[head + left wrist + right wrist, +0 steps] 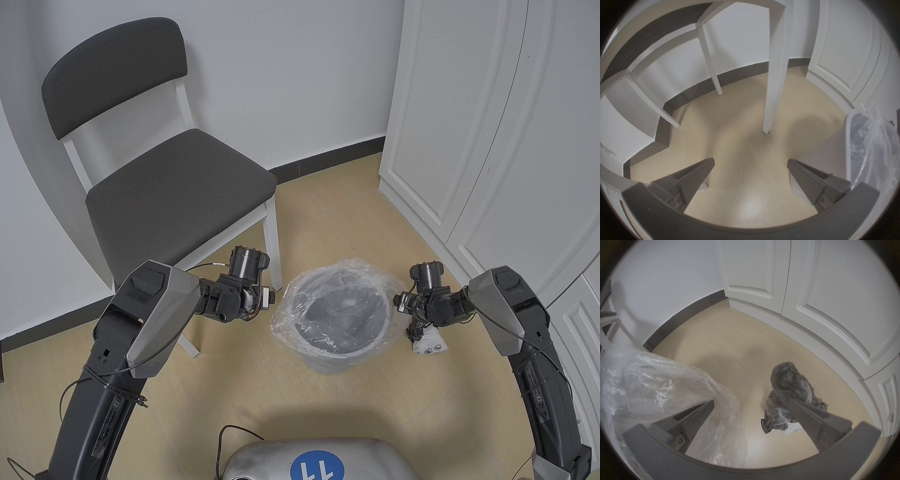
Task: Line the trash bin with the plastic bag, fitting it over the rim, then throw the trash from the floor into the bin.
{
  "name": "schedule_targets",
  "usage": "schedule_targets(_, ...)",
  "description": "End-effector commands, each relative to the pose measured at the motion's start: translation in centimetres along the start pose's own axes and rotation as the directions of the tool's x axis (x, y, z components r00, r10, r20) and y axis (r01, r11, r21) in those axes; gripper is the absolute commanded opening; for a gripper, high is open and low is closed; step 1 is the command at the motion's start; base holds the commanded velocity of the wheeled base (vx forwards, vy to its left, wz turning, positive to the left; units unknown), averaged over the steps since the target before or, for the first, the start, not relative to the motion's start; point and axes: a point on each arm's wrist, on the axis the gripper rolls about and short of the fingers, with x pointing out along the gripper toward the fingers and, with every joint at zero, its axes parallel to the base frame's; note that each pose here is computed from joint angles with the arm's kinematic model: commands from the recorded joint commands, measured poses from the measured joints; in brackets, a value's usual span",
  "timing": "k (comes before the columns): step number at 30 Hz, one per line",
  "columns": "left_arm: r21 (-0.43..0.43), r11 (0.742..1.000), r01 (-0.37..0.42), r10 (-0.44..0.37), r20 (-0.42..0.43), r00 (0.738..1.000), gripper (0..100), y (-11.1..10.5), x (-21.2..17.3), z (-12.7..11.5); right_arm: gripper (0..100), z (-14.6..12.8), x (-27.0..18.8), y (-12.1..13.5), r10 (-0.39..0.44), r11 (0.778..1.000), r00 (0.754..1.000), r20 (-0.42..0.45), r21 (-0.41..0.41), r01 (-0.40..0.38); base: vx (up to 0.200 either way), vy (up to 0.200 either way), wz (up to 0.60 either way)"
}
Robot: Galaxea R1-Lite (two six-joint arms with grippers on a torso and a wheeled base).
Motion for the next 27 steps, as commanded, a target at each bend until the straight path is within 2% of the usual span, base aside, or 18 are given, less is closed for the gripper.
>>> schedule_targets(1, -0.006, 1.0, -0.008, 0.008, -0.001, 1.0, 100, 0.3, 0.3, -0.1, 100, 0.8, -0.4, 0.0, 0.004, 1.0, 1.0, 0.018, 0.014, -0.004, 0.0, 0.0, 0.0)
schedule_targets(8, -0.052, 0.999, -0.001, 0.002, 0.023, 1.0, 100, 0.5, -1.6, 2.0, 100, 3.2, -3.3, 1.0, 0.03, 0.999, 0.998, 0.049, 0.038, -0.032, 0.0, 0.0, 0.0)
schedule_targets(12, -0.069, 0.998, 0.002, -0.001, 0.025, 1.0, 100, 0.6, -2.7, 2.9, 100, 4.0, -5.3, 1.4, 0.041, 0.999, 0.998, 0.047, 0.022, -0.042, 0.0, 0.0, 0.0)
schedule_targets(13, -0.076, 0.997, 0.007, -0.005, 0.022, 1.0, 100, 0.6, -4.0, 3.5, 100, 4.4, -7.7, 1.2, 0.049, 0.999, 0.999, 0.023, -0.004, -0.049, 0.0, 0.0, 0.0)
schedule_targets(15, -0.07, 0.997, 0.014, -0.012, 0.017, 1.0, 100, 0.4, -4.5, 3.5, 100, 4.7, -8.8, 1.2, 0.059, 0.998, 0.998, 0.019, -0.021, -0.058, 0.0, 0.0, 0.0)
schedule_targets(20, -0.037, 0.998, 0.043, -0.043, -0.005, 0.999, 100, -0.5, -6.8, 3.2, 100, 5.6, -12.2, 0.7, 0.172, 0.983, 0.985, 0.021, -0.066, -0.17, 0.0, 0.0, 0.0)
schedule_targets(26, -0.019, 0.998, 0.064, -0.064, -0.018, 0.998, 100, -1.1, -8.6, 3.0, 100, 5.4, -12.1, 1.0, 0.212, 0.975, 0.976, 0.054, -0.073, -0.208, 0.0, 0.0, 0.0)
schedule_targets(27, -0.008, 0.996, 0.09, -0.09, -0.033, 0.995, 100, -1.4, -9.5, 2.8, 100, 5.1, -11.7, 1.4, 0.225, 0.973, 0.972, 0.064, -0.068, -0.221, 0.0, 0.0, 0.0)
